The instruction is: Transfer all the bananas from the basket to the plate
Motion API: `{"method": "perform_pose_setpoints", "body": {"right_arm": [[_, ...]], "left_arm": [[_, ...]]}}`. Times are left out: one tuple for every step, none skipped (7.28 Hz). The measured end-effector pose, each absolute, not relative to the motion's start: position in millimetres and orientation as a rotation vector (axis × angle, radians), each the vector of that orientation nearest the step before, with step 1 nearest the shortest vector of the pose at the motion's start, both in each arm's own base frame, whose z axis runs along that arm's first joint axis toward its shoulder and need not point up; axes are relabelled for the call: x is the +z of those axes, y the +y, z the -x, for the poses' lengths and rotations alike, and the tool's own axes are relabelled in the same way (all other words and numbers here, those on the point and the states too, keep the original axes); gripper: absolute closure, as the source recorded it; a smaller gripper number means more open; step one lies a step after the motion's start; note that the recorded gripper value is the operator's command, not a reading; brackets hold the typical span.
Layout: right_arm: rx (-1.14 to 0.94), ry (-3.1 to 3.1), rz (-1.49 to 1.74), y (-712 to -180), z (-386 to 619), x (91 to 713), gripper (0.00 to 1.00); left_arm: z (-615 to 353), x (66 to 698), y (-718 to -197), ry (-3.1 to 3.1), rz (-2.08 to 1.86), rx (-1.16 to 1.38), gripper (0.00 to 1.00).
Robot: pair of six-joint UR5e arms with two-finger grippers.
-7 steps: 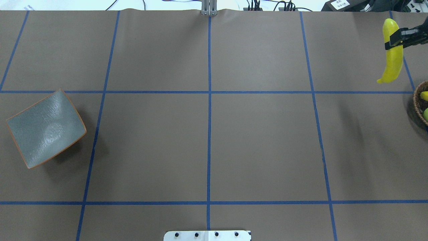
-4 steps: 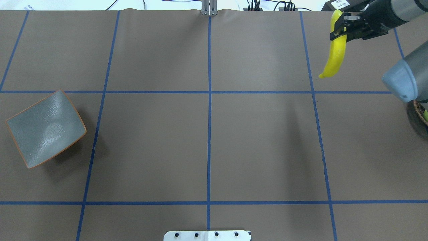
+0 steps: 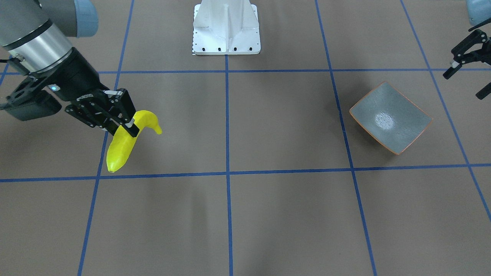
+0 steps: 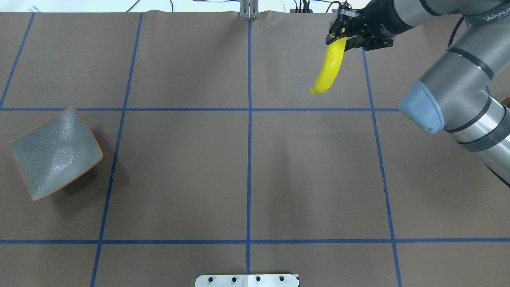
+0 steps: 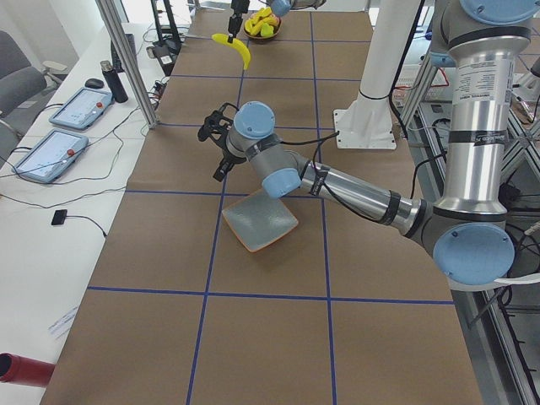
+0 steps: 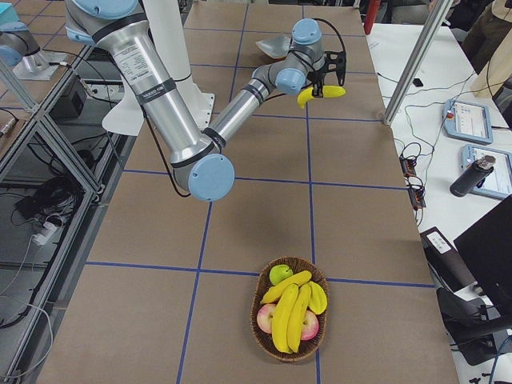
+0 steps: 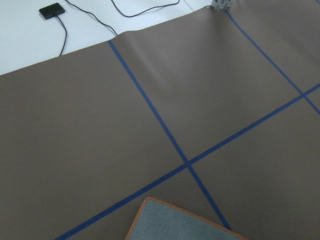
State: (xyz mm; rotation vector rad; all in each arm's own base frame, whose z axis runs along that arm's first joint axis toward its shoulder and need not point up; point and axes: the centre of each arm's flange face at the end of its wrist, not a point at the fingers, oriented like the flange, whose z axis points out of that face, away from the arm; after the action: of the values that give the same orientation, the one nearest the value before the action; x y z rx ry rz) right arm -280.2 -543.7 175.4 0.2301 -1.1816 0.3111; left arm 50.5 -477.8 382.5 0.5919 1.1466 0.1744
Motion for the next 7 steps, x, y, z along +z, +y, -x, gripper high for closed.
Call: {"method": "perform_pose_setpoints", "body": {"right_arm": [[0.341, -1.205, -0.222, -533, 295, 158, 1.0], [0.368, -1.226, -0.214, -525, 307, 143, 1.0], [0.391, -1.242, -0.209, -520, 316, 130, 1.0], [0.409, -1.255, -0.206, -515, 324, 120, 1.0], [0.419, -1.267, -0.203, -513, 327, 112, 1.0], [0.429, -1.278, -0.197, -510, 329, 104, 1.0], [0.431, -1.289, -0.189, -507, 331, 95, 1.0]], "left_arm": [[-70, 356, -483, 1.202, -0.571, 0.106, 0.0], [-94, 329, -486, 1.243, -0.562, 0.048, 0.0], [-118, 306, -486, 1.274, -0.559, 0.009, 0.0], [-144, 284, -484, 1.306, -0.557, -0.016, 0.0], [-168, 264, -481, 1.336, -0.554, -0.015, 0.0], [-193, 243, -477, 1.371, -0.553, 0.018, 0.0], [-222, 218, -468, 1.413, -0.55, 0.077, 0.0]]}}
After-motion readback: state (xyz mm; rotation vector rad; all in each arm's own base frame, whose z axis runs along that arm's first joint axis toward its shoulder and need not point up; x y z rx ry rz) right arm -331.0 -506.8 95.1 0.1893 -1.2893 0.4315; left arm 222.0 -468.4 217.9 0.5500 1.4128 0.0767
